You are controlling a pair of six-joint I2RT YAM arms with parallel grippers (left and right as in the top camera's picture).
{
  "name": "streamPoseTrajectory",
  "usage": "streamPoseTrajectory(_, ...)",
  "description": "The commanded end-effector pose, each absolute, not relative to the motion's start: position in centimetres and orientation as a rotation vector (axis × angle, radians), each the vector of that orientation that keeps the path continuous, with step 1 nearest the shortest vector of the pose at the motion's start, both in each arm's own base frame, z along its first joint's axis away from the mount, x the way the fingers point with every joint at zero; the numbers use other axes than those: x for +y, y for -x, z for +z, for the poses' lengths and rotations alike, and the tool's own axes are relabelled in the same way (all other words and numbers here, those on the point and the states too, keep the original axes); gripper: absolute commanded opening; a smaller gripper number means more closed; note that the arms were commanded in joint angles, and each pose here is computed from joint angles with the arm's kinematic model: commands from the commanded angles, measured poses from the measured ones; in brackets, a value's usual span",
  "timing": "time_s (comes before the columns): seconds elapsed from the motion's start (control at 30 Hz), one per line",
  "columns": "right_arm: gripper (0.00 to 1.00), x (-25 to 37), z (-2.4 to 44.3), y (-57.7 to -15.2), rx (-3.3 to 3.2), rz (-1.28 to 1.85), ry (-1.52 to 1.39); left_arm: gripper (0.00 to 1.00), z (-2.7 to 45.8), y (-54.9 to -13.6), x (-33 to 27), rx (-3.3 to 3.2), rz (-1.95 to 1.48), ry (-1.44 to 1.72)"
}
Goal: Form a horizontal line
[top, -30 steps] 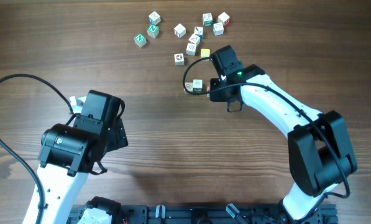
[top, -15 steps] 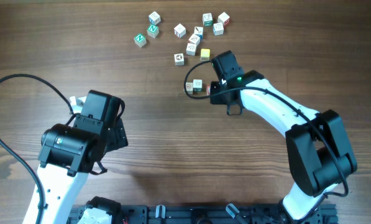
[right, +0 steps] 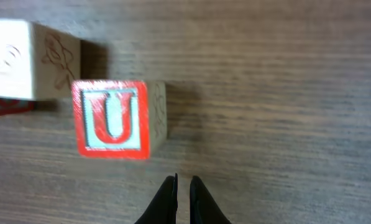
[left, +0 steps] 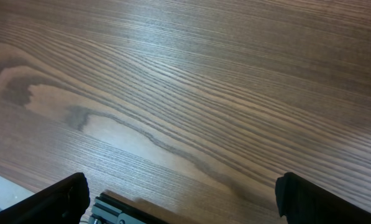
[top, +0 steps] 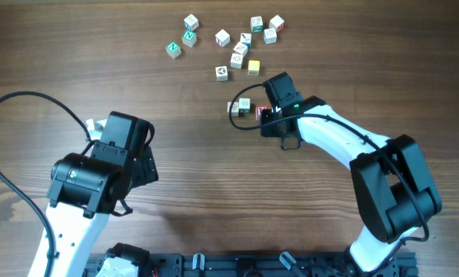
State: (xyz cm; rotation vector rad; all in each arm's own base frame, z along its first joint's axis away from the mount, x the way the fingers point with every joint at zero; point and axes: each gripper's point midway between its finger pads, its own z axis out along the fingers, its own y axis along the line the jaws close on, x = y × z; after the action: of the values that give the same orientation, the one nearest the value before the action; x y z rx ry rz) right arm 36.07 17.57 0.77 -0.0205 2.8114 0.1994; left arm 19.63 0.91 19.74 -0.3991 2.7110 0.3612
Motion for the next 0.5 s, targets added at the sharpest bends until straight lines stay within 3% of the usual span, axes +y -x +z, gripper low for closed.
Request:
streamPoseTrajectory(0.0, 0.1, 18.1, -0.3, -36.2, 2.815, 0.224, 0.017, 1.0, 19.7, -19.5, 1.1, 2.702, 0.358, 0.428)
streamPoseTrajectory(0.47, 0.08, 18.5, -1.8, -37.0, 2.801, 0.226, 0.026, 1.0, 19.7, -19.5, 1.1, 2.702, 0.358, 0.428)
